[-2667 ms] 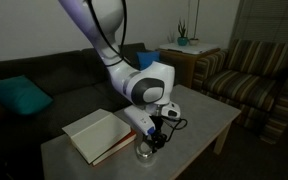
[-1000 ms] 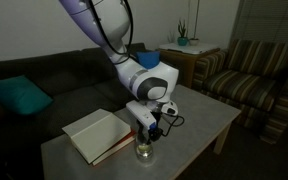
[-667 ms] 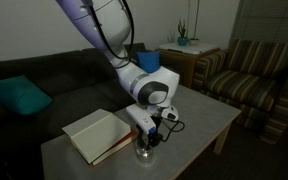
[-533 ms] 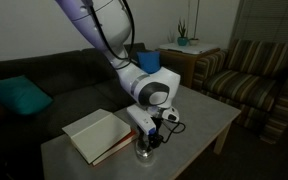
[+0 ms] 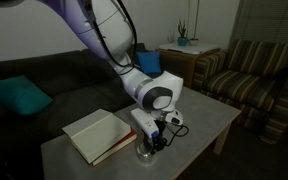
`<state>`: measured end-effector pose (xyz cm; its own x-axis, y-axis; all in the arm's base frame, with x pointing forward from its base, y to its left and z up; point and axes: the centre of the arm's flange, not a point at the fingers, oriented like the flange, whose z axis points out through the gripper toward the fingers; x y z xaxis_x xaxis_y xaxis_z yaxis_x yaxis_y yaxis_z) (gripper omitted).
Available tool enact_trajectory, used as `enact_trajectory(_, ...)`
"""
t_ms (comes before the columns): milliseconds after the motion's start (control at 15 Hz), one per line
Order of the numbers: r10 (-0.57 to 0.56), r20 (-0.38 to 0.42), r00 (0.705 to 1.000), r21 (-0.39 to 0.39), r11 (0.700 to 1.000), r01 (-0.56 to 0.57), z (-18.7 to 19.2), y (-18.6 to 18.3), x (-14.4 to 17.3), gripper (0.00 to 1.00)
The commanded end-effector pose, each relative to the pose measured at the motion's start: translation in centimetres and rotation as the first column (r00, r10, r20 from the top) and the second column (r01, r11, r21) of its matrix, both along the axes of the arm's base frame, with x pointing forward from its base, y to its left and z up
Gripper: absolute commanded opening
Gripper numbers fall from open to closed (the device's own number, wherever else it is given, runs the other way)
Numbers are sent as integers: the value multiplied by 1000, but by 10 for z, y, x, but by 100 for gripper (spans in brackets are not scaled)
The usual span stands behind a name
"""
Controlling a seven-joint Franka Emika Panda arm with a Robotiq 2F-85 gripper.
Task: Remove the lid from the bottle, put the lid on the table, pick up the lid and put it back on the bottle
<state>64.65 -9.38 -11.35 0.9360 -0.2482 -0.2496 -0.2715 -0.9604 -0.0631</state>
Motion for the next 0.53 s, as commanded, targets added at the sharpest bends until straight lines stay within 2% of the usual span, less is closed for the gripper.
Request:
enact_trajectory(0, -21, 32, 999, 44, 999, 19, -19, -9, 15, 44)
enact_trajectory(467, -67, 58, 996, 78, 995, 63, 5, -14, 10, 44)
